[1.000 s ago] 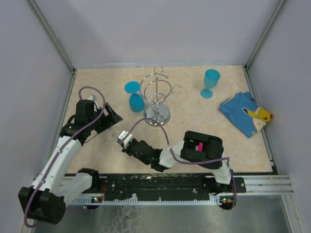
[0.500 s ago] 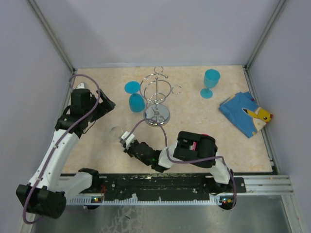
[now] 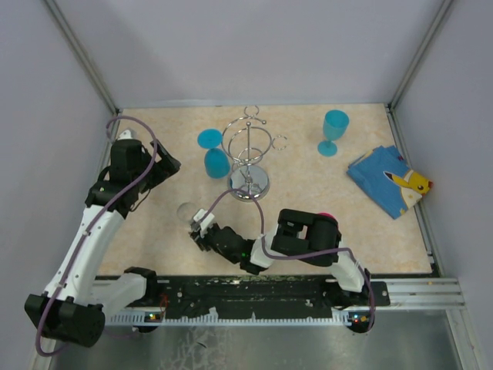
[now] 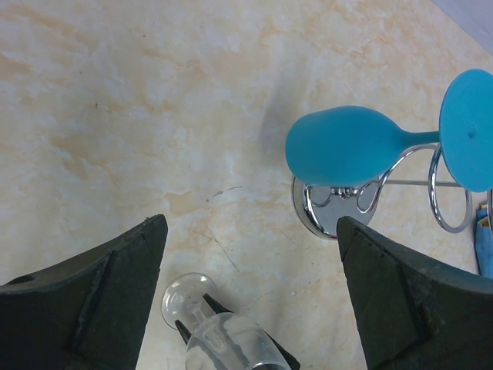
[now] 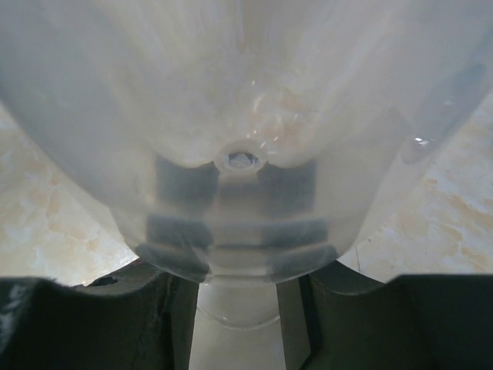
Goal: Take the wine glass off the wine glass rack
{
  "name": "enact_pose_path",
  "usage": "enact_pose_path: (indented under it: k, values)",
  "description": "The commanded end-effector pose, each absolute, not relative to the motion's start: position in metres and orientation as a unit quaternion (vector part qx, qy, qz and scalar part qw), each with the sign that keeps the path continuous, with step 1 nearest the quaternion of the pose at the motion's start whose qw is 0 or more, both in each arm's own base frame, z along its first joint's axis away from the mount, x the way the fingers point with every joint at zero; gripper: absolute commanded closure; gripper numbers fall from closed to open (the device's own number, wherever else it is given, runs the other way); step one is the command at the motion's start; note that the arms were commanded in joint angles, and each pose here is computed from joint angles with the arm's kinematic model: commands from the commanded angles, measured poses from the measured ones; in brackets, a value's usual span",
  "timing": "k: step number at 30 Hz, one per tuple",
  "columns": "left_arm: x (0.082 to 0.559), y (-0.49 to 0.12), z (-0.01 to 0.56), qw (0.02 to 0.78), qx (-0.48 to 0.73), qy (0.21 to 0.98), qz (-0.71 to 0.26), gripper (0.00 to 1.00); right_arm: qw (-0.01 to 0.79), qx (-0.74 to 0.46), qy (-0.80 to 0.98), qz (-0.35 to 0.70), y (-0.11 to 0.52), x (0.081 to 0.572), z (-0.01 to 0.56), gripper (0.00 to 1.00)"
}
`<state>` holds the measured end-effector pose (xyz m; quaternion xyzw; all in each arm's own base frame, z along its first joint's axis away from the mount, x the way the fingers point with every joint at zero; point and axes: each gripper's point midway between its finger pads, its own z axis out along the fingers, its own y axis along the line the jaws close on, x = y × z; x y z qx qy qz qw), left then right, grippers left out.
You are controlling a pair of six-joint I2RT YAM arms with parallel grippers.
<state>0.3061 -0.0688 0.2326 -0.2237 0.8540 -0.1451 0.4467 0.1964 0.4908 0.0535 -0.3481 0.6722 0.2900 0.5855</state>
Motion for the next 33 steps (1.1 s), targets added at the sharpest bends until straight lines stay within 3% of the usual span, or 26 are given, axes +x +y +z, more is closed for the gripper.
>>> enact_pose_path:
  k: [1, 6, 14, 23, 33]
  values:
    - [0.308, -0.066, 0.235, 0.452, -0.214, 0.855, -0.139, 0.03, 0.61, -0.313, 0.661, 0.305, 0.487, 0.203, 0.081, 0.54]
    - [0.309, -0.065, 0.235, 0.452, -0.21, 0.856, -0.135, 0.03, 0.611, -0.311, 0.664, 0.298, 0.481, 0.201, 0.089, 0.38]
    - [0.311, -0.06, 0.234, 0.453, -0.211, 0.857, -0.125, 0.02, 0.623, -0.318, 0.657, 0.281, 0.47, 0.183, 0.107, 0.27]
    - [0.314, -0.056, 0.236, 0.453, -0.211, 0.858, -0.122, 0.02, 0.611, -0.311, 0.674, 0.275, 0.447, 0.159, 0.125, 0.24]
    - [0.317, -0.056, 0.235, 0.449, -0.205, 0.861, -0.124, 0.01, 0.564, -0.296, 0.73, 0.247, 0.417, 0.128, 0.168, 0.27]
